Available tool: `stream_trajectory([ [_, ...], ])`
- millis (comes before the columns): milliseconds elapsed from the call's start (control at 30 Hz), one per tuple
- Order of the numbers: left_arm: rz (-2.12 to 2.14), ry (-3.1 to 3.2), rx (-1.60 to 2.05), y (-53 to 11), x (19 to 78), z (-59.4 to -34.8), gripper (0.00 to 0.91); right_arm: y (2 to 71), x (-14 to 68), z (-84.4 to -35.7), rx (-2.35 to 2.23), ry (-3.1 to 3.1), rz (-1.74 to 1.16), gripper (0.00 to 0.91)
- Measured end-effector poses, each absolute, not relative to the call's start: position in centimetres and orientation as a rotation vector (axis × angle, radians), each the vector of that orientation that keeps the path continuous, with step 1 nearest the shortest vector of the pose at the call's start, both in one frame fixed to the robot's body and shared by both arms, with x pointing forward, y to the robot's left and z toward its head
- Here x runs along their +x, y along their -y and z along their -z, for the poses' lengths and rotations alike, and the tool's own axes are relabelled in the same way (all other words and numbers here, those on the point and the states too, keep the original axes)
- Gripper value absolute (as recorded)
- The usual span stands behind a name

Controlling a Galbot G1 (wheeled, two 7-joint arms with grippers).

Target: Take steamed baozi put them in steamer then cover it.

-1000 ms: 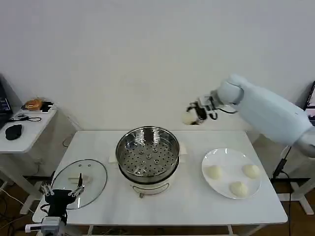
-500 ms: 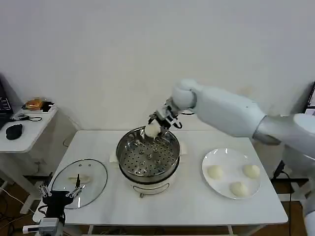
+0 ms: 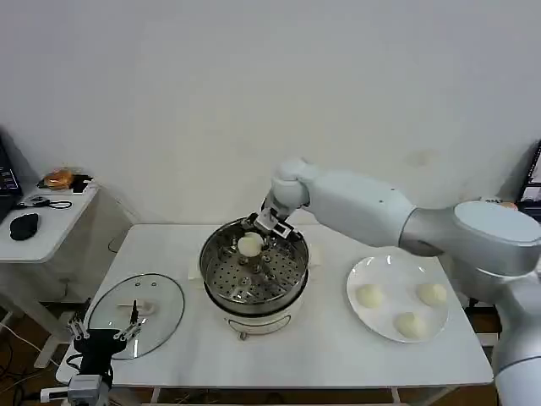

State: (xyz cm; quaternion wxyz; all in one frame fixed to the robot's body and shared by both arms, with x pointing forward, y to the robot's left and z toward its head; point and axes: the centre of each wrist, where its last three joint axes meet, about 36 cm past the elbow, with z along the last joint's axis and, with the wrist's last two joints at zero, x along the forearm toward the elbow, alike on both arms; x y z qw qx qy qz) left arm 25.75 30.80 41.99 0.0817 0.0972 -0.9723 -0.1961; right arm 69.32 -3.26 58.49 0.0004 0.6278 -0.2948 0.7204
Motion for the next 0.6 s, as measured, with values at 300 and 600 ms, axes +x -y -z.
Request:
stream_trajectory([
  [300,0.585,2.908,0.293,-30.8,25.7,-42.1,0.907,2.7,70.1,-57.4,1.976,0.854,-2.317,0.695],
  [600,0.585,2.913,0.297,-30.8,25.6,-42.3,0.907,2.7,70.6,-57.5,1.976,0.851,-2.343,0.907],
])
